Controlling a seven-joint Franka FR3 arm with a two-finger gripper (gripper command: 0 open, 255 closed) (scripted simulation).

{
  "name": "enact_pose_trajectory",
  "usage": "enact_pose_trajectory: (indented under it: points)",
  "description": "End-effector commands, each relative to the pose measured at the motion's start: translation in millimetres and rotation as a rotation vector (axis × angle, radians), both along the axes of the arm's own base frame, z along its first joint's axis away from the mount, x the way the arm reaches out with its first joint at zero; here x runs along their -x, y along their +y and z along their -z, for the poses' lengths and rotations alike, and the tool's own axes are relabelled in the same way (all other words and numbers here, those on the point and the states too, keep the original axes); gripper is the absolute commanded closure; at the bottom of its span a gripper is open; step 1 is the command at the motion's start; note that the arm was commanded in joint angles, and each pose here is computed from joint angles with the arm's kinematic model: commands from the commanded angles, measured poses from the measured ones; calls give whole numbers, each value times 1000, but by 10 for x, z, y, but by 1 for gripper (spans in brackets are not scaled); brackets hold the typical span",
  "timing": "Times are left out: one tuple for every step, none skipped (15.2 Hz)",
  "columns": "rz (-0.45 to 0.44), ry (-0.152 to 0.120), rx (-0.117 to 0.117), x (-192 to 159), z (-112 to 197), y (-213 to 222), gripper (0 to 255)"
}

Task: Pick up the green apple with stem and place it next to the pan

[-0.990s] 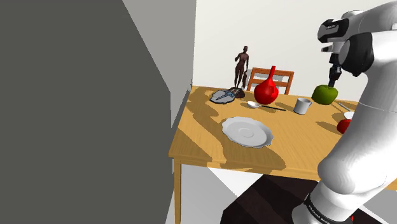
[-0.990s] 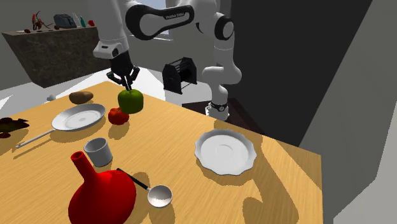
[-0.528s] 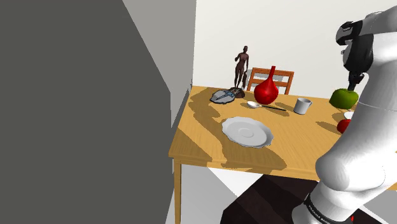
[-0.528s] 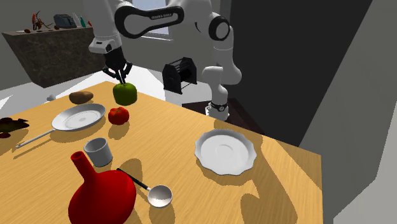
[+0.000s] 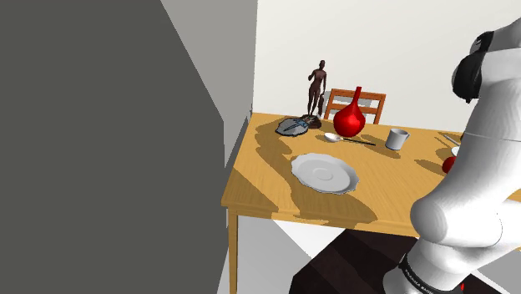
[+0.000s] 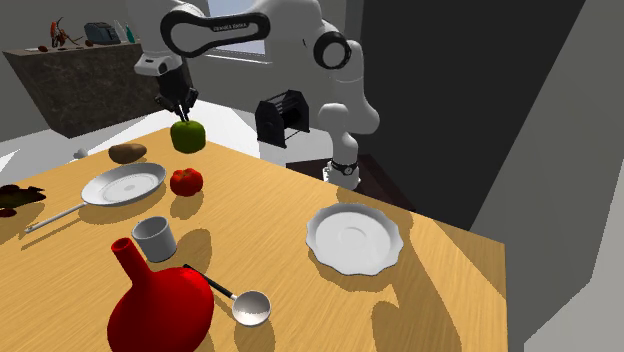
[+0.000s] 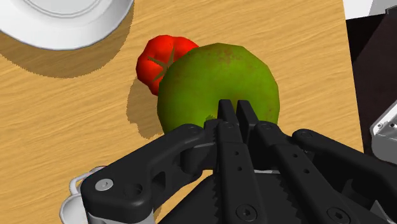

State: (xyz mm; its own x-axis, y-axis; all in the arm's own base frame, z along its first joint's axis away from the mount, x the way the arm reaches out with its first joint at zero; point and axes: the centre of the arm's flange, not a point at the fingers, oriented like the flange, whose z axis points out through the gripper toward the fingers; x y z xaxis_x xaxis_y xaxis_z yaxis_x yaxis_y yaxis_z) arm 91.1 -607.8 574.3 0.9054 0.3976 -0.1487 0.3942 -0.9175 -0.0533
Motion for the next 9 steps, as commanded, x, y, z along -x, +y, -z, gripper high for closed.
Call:
enact_pose_trajectory:
  points:
    - [-2,0,0,269,13,-125,255]
    - [-2,0,0,390,12,-178,255]
    - [-2,0,0,510,12,-232,255]
    - [-2,0,0,631,11,-285,255]
    - [-2,0,0,752,11,-338,255]
    - [-2,0,0,872,10,-392,255]
    - [-2,0,0,993,10,-445,255]
    - [-2,0,0,1114,9,-499,255]
    - [-2,0,0,1243,9,-556,255]
